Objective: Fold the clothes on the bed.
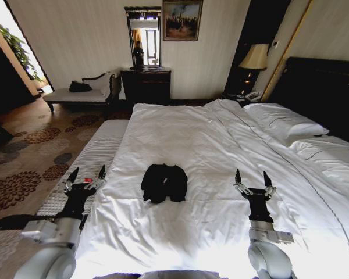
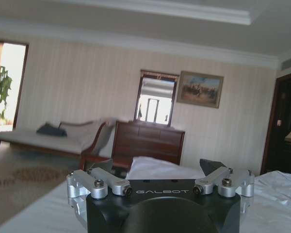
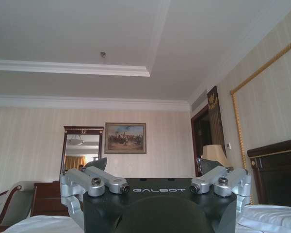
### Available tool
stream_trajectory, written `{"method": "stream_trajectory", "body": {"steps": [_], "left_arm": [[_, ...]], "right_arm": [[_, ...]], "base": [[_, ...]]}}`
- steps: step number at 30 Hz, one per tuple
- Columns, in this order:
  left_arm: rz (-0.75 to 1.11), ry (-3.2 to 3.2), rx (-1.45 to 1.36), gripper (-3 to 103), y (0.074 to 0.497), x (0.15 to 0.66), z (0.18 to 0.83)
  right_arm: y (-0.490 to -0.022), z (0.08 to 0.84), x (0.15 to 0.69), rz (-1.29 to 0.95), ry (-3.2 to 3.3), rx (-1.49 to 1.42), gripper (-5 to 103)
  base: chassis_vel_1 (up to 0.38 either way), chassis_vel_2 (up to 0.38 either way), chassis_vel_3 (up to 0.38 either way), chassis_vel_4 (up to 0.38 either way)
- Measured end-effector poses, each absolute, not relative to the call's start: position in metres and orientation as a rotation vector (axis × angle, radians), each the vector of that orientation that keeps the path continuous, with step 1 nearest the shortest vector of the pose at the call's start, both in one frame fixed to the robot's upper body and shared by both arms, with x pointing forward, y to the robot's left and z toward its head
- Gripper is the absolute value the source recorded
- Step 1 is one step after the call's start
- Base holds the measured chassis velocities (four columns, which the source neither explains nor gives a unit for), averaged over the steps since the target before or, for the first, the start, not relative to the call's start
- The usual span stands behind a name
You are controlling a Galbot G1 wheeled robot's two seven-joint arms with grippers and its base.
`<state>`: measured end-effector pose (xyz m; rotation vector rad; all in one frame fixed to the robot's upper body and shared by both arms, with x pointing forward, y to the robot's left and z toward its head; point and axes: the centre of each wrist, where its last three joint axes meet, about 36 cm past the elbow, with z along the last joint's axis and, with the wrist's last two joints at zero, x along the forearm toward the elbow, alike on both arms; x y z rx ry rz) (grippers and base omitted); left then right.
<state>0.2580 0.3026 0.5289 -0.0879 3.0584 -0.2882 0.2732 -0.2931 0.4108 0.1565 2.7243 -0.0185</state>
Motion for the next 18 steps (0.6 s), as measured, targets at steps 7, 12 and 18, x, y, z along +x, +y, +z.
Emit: {"method": "stream_trajectory", "body": {"steps": [7,12,18], "left_arm": [[-0.666,3.194,0.019,100,0.328,0.313,0.475],[-0.944,3.201,0.141,100,0.336,0.328,0.451],[-1.373,3.122,0.299,100,0.325,0.371,0.404]], "right_arm": [[-0.296,0.407,0.292,-0.033,2.712,0.148,100],[-0.296,0.4,0.306,-0.028,2.722,0.13,100],[-0.304,0.384,0.312,-0.037,2.755,0.153,100]], "base": [[0.0,0.0,0.0,0.0],[0.0,0.0,0.0,0.0],[0.0,0.0,0.0,0.0]]}}
